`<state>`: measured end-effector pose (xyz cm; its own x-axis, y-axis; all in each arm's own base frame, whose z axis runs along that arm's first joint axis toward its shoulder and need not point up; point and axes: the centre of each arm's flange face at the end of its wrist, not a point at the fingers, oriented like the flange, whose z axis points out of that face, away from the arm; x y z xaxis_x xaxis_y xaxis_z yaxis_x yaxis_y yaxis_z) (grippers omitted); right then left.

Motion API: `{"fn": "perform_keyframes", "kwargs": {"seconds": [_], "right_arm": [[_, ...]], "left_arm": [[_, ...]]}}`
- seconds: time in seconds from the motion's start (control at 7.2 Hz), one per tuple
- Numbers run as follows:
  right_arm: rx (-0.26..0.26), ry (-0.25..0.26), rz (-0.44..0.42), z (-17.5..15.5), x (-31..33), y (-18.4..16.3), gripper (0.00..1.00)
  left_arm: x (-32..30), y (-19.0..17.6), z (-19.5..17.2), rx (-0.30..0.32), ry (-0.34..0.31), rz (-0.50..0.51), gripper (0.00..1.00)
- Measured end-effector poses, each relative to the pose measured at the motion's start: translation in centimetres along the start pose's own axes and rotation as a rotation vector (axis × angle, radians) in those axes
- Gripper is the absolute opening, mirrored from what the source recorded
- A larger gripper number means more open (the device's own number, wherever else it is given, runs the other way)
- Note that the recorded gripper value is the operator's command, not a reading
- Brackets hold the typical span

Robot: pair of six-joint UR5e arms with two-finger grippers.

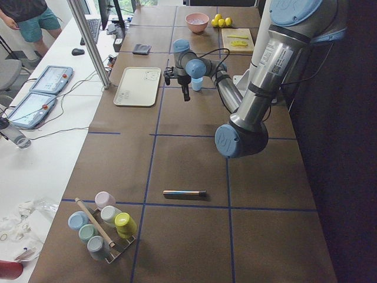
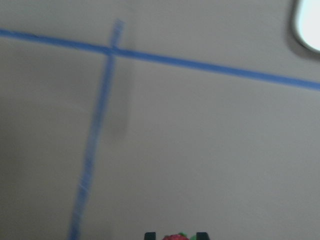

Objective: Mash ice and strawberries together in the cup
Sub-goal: 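Lift the strawberry with the left gripper and carry it over the cup, then open the left gripper to drop the strawberry into the cup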

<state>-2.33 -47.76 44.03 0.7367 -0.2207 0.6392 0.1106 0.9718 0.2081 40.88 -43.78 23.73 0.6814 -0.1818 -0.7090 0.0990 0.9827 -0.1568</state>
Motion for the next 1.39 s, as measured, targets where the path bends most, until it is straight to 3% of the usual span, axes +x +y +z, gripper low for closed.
{"fn": "perform_keyframes", "kwargs": {"seconds": [0.28, 0.56, 1.11, 1.39], "right_arm": [[-0.004, 0.000, 0.000, 0.1, 0.4, 0.3, 0.99], [-0.006, -0.001, 0.003, 0.2, 0.5, 0.4, 0.99], [-0.006, -0.001, 0.004, 0.2, 0.5, 0.5, 0.99], [-0.006, -0.001, 0.003, 0.2, 0.5, 0.5, 0.99]], "left_arm": [[7.2, 3.8, 0.6, 0.003, 0.017, 0.024, 0.01], [13.5, 5.4, 1.6, 0.021, 0.014, 0.023, 0.01], [17.7, 9.1, 3.6, -0.002, 0.012, 0.048, 0.01], [19.0, 9.0, 4.5, 0.003, 0.013, 0.050, 0.03]]}}
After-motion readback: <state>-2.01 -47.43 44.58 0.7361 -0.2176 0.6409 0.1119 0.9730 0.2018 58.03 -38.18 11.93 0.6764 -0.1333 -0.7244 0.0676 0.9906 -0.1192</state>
